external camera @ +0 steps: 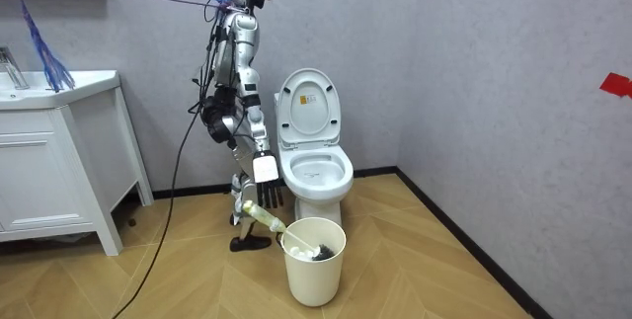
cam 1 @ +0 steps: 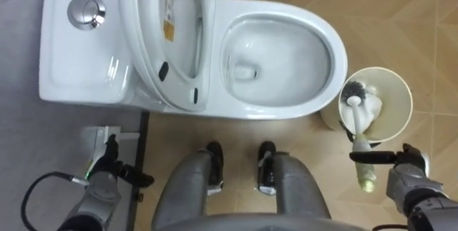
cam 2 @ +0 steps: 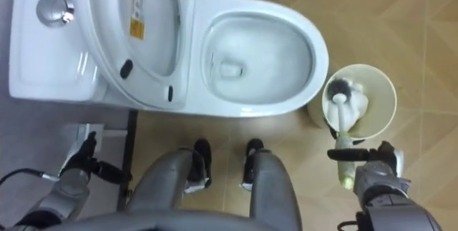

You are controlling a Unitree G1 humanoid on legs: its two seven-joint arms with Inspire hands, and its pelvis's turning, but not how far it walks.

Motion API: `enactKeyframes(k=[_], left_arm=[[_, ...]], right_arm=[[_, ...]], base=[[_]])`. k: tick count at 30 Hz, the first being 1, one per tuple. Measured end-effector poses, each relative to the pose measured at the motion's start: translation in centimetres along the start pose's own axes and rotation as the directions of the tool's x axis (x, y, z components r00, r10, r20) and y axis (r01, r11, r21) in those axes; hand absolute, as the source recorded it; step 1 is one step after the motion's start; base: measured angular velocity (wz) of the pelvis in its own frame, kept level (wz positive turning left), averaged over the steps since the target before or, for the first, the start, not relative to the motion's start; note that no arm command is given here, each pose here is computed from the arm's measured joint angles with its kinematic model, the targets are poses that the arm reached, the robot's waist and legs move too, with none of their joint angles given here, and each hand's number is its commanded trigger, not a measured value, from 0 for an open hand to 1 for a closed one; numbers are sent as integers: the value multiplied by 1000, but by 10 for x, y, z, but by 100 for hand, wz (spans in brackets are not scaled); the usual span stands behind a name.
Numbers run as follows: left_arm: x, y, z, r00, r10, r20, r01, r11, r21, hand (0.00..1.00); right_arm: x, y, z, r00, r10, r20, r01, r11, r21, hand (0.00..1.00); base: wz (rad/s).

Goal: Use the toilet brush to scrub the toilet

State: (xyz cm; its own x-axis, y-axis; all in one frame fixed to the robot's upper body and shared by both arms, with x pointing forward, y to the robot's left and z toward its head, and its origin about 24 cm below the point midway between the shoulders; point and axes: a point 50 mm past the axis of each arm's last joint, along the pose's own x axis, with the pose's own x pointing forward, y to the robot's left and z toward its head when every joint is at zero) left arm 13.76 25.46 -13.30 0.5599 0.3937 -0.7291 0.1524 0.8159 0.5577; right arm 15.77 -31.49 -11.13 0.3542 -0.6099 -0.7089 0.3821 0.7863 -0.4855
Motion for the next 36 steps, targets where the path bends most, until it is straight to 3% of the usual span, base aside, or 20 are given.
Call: enactKeyframes(k=[13,22,36], left_arm=[[1,3,7,999,23,25,-24,1000,16,0],[2,5,13,999,18,40,-19,1000,12,0],[3,1,24,998,-2,56,4,999,-36,0]], right_arm=[[2,-4,14,1000,7,30,-8,999,38,0],[2,-1,1,996,76,-56,-73,996,44,0],[4,-10,1,988,140,-61,-143,988,-57,0]], base=[[7],[9],[3]])
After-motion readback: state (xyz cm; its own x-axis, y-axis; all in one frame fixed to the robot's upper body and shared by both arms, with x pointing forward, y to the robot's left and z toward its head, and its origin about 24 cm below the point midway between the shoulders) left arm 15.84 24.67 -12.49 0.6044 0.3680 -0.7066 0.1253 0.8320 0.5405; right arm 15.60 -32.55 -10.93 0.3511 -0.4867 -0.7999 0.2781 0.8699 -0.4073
